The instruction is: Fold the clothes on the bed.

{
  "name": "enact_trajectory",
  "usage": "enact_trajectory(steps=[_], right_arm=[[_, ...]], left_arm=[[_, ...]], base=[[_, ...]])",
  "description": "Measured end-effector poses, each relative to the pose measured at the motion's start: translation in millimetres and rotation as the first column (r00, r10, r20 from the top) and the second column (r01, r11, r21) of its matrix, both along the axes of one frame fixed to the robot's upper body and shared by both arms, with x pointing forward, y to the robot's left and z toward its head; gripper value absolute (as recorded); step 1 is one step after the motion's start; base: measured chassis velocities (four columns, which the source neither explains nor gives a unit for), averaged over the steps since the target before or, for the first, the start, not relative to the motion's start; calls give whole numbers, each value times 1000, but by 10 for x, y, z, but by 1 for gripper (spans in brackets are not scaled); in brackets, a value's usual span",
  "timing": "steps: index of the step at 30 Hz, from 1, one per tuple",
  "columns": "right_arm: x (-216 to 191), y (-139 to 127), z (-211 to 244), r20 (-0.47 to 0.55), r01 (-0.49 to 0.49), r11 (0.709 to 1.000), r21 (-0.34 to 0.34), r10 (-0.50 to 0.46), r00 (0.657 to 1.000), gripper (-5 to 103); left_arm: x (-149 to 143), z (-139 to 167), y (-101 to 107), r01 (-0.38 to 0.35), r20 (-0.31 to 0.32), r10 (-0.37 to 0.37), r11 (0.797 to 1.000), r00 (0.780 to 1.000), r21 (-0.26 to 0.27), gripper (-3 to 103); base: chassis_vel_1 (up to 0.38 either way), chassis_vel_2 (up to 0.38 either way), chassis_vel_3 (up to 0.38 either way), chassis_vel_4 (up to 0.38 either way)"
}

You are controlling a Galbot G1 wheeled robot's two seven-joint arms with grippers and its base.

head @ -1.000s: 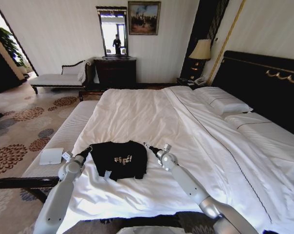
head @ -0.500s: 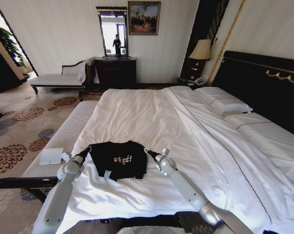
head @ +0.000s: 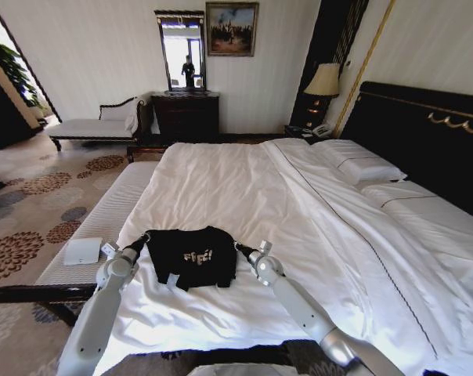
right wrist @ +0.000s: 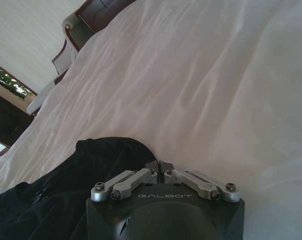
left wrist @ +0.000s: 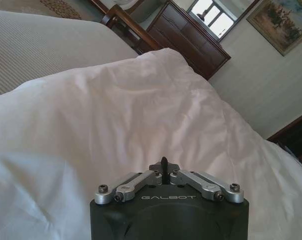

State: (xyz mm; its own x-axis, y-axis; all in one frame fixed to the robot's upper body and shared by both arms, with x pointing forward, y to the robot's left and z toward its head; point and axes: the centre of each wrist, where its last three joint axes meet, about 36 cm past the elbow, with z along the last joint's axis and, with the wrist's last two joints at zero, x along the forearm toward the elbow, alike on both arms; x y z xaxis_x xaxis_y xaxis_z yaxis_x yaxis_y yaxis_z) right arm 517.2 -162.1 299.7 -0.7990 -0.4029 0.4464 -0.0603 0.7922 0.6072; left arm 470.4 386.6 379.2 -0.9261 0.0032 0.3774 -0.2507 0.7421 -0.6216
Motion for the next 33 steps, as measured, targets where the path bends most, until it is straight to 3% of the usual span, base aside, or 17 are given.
enact_trajectory(steps=[11,18,21,24,27,30,33], right_arm=[[-63,31,8,22,6,1000,0,-6,1000,-3],[-63,-17,2,16,30,1000,-7,-30,999,17],[-79,-19,-15,11,31,1000,-6,-31,999,33],[-82,-7,-18,10,29,1000,-3,-29,1000,38],[-83,13,-22,8,25,1000,3,-25,1000,57],[-101,21,-38,5,19,1000,3,-19,1000,56],[-134,27,-65,3,12,1000,2,-12,1000,40]], left_arm=[[-6,-11,-21,2,-2,-2,1000,1000,-3,1],[-14,-19,-23,3,-4,-3,1000,1000,-3,1],[-7,-11,-25,3,-2,-3,1000,1000,-2,1],[-5,-14,-34,3,-2,-3,1000,1000,-3,1],[-11,-23,-40,3,-5,-3,1000,1000,-2,1],[-18,-32,-41,2,-7,-2,1000,1000,-2,1],[-23,-34,-35,0,-9,0,1000,1000,-1,1]], base=[[0,0,0,0],[0,0,0,0],[0,0,0,0],[0,0,0,0],[0,0,0,0],[0,0,0,0],[0,0,0,0]])
